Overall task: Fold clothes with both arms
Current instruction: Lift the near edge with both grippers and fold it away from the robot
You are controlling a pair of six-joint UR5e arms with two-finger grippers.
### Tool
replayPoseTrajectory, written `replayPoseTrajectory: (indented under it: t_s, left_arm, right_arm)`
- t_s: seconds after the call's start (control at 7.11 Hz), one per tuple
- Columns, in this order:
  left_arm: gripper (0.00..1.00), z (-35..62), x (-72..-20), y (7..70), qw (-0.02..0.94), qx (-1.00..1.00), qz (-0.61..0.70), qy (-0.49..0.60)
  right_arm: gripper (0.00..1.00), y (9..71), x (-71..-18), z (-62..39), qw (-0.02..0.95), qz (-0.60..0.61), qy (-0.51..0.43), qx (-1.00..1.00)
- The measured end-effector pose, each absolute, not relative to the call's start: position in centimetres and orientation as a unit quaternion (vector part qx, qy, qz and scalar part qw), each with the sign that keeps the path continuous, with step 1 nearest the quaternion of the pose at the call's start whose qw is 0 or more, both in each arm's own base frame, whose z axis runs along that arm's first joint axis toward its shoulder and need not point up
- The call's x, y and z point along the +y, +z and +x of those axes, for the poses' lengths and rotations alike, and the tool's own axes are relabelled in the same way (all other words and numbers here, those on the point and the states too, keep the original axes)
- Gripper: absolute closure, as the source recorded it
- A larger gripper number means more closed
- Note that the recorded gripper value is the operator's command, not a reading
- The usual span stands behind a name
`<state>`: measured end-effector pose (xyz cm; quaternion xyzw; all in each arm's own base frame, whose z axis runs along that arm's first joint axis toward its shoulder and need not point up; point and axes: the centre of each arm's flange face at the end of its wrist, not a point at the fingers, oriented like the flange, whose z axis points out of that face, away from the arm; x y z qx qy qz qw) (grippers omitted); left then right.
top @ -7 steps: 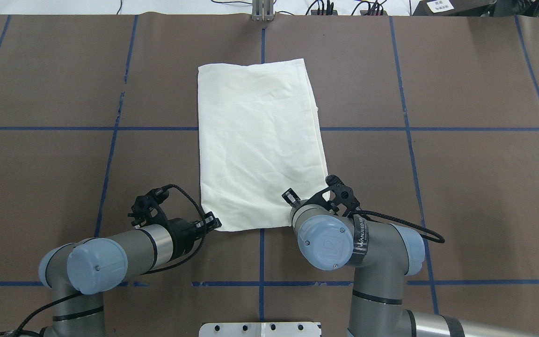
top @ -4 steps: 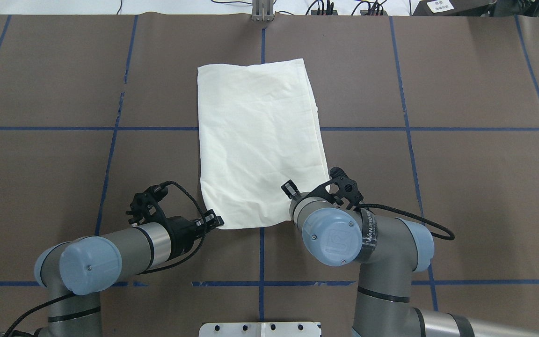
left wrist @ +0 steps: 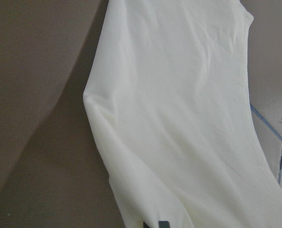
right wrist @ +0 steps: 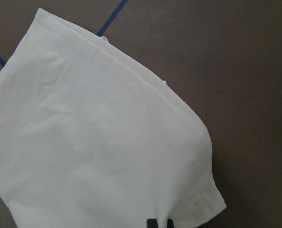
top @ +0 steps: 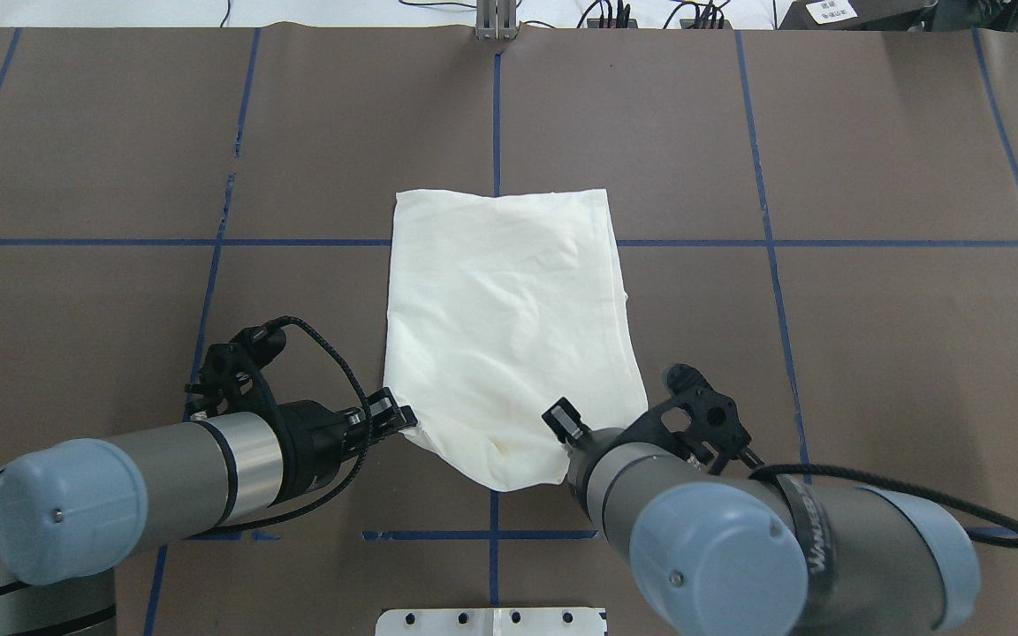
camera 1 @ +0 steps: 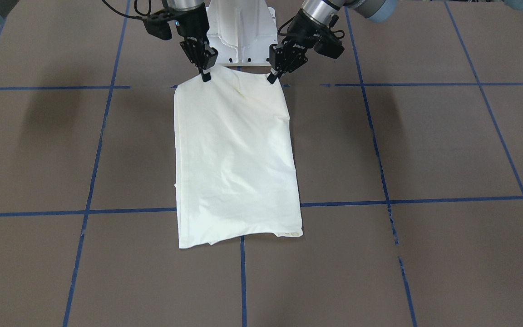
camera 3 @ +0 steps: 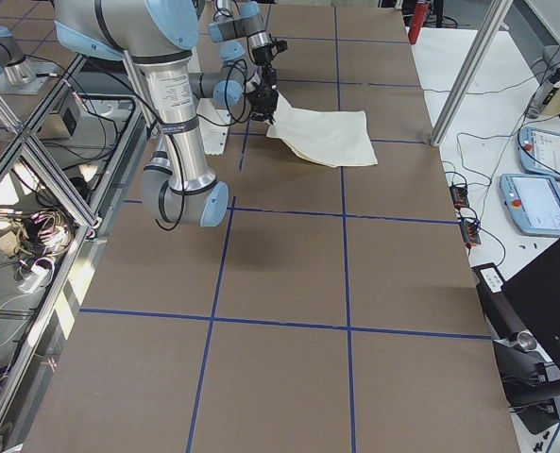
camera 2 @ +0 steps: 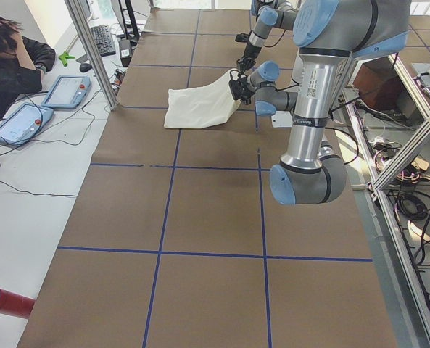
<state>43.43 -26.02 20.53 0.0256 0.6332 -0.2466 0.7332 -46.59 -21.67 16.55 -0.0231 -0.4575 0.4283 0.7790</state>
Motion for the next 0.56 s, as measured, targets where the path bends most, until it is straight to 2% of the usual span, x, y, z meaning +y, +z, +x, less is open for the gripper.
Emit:
replayPoseTrajectory:
  t_s: [0.28, 0.56]
  left_arm:
    - [1.0, 39.4, -24.6, 17.7, 0.743, 0.625, 0.013, -0.239]
    - [1.0, 38.6, -23.9, 16.6, 0.753, 0.616, 0.004, -0.231]
  right_arm:
    - [1.0, 15.3, -18.6, -44.6, 0.784, -0.025, 0.424, -0.453]
    - [1.0, 15.0, -19.1, -43.8, 0.78, -0.02, 0.43, -0.453]
